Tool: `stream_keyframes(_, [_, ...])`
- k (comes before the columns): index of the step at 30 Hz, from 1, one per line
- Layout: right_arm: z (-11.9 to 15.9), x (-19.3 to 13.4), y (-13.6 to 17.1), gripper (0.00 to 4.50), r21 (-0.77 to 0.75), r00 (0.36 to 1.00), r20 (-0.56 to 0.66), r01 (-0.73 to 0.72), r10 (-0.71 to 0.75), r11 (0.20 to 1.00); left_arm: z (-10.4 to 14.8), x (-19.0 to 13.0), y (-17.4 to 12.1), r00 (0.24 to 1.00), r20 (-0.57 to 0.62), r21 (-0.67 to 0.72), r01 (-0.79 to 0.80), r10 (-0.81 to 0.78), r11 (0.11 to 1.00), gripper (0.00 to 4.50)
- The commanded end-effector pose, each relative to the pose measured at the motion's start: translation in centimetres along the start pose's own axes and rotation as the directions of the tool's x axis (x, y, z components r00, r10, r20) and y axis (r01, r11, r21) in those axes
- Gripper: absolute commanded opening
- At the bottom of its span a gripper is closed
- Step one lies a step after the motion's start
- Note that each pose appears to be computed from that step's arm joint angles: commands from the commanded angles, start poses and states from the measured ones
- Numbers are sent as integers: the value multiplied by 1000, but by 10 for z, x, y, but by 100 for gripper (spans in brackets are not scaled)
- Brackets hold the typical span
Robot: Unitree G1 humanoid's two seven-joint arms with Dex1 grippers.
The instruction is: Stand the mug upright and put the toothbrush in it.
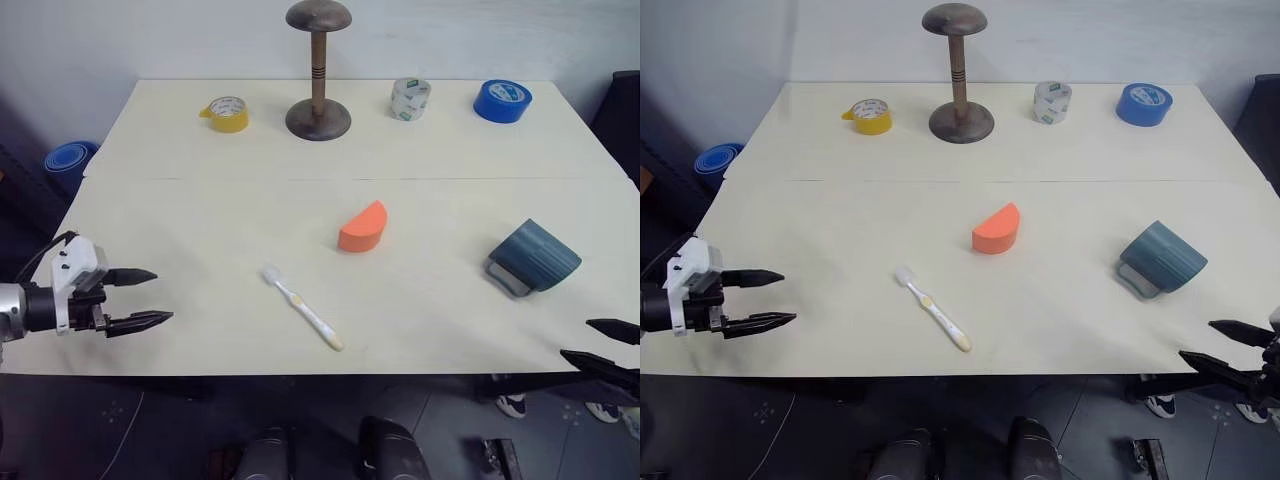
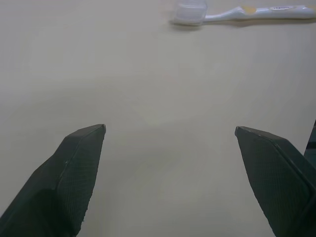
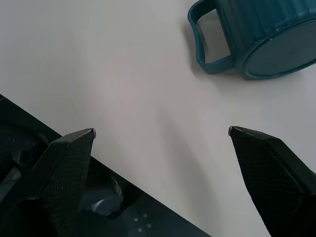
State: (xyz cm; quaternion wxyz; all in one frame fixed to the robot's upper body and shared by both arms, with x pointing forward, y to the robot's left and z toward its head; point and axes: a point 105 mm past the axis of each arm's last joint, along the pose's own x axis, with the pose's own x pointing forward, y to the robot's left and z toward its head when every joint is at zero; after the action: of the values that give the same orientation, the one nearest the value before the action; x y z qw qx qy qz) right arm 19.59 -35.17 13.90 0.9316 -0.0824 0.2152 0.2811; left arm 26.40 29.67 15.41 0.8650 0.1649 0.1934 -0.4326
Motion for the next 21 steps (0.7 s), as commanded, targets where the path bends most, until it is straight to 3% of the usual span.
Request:
stream_keyframes(1, [12, -7, -1, 450, -20, 998, 48, 29, -28, 999, 7, -1, 0, 1000, 11, 24, 13, -13, 1000, 446])
stream_keyframes(10, [16, -4, 9, 450, 6, 998, 53, 24, -24, 1000, 9, 4, 5, 1000, 23, 12, -15, 14, 1000, 446])
stream_keyframes(13, [29, -1, 20, 450, 32, 996, 90, -9, 6, 999, 18, 11, 5, 999, 49, 20, 11, -12, 1000, 446])
stream_keyframes(15, [41, 2, 32, 450, 30, 992, 117, -44, 41, 999, 30, 16, 3, 997, 74, 30, 35, -37, 999, 446])
stream_keyframes(21, [79, 22, 92, 450, -2, 959, 217, -187, 183, 982, 99, 48, -14, 953, 237, 82, 172, -187, 982, 446])
